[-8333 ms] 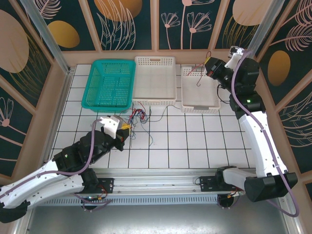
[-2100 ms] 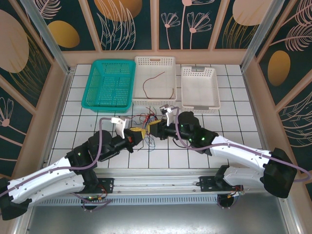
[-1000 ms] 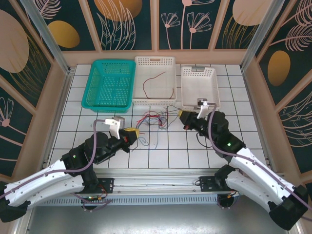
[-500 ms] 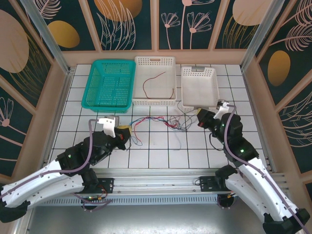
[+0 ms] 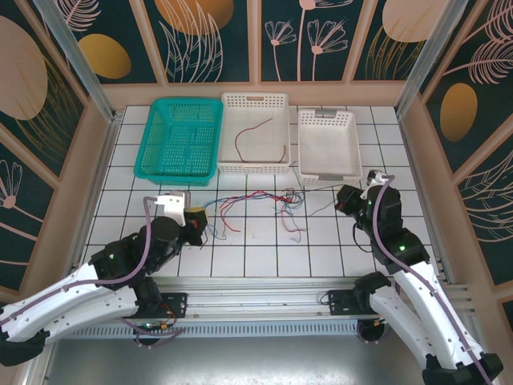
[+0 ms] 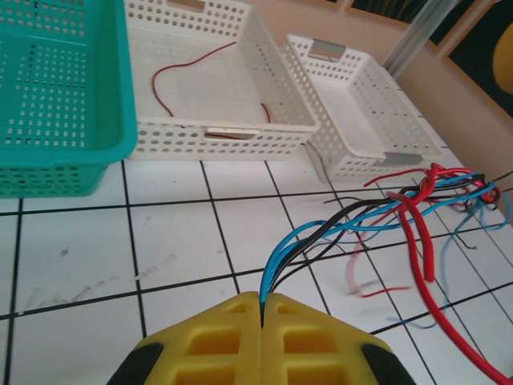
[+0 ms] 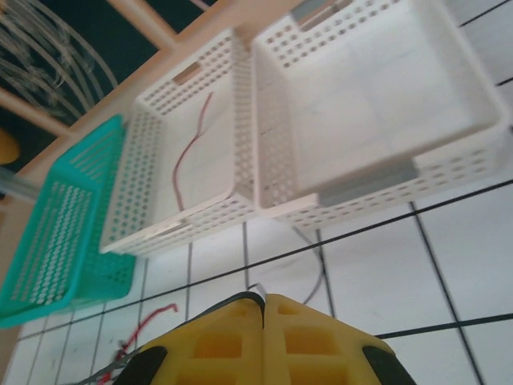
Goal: Untangle the cables
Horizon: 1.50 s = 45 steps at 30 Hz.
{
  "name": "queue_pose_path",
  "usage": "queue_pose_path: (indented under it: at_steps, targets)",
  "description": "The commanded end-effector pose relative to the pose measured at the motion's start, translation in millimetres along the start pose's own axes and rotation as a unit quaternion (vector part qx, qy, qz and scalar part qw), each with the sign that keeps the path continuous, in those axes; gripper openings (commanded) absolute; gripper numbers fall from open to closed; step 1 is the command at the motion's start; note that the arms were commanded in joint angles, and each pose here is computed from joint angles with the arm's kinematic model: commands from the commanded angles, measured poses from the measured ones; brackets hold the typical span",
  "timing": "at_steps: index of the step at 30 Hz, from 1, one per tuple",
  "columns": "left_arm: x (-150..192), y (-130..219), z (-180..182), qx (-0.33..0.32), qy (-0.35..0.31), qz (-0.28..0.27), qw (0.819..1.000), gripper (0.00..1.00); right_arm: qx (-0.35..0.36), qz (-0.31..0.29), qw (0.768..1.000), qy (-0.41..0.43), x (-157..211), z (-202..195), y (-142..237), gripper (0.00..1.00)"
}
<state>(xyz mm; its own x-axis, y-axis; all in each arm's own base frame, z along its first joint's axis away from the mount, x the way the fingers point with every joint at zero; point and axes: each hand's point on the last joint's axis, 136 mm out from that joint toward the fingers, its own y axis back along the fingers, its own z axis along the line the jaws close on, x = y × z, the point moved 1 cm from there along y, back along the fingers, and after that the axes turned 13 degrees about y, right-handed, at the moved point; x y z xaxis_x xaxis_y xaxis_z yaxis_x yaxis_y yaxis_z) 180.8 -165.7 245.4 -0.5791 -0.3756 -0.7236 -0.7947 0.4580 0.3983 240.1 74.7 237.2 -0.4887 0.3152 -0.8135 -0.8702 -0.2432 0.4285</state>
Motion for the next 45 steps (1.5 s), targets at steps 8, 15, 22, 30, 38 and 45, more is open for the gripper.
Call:
queue_pose_path:
  at_steps: [8, 15, 22, 30, 38, 45]
  targets:
    - [-41.1, 30.3, 25.9, -0.089, 0.01, -0.066, 0.994, 0.0, 0.074, 0.013, 0.993, -0.092, 5.6, -66.3, 1.4, 0.0]
    - [-61.1, 53.8, 36.2, -0.112, 0.008, -0.093, 0.989, 0.0, 0.085, 0.012, 0.987, -0.134, 11.1, -88.8, 3.7, 0.0]
    - [-70.9, 65.1, 33.2, -0.099, 0.016, -0.102, 0.99, 0.0, 0.098, 0.005, 0.985, -0.141, 13.1, -97.3, 2.5, 0.0]
    - [-51.4, 30.3, -0.7, -0.042, 0.016, -0.064, 0.997, 0.0, 0.009, 0.037, 0.993, -0.11, 16.4, -68.3, -16.9, 0.0]
    - [-52.3, 1.4, -58.0, 0.029, 0.008, -0.039, 0.999, 0.0, -0.071, 0.097, 0.993, -0.009, 39.9, 0.0, -42.7, 0.38]
    - [-50.9, -17.2, -96.6, 0.077, 0.007, -0.018, 0.997, 0.0, -0.164, 0.062, 0.98, 0.091, 29.5, 71.9, -32.9, 0.59]
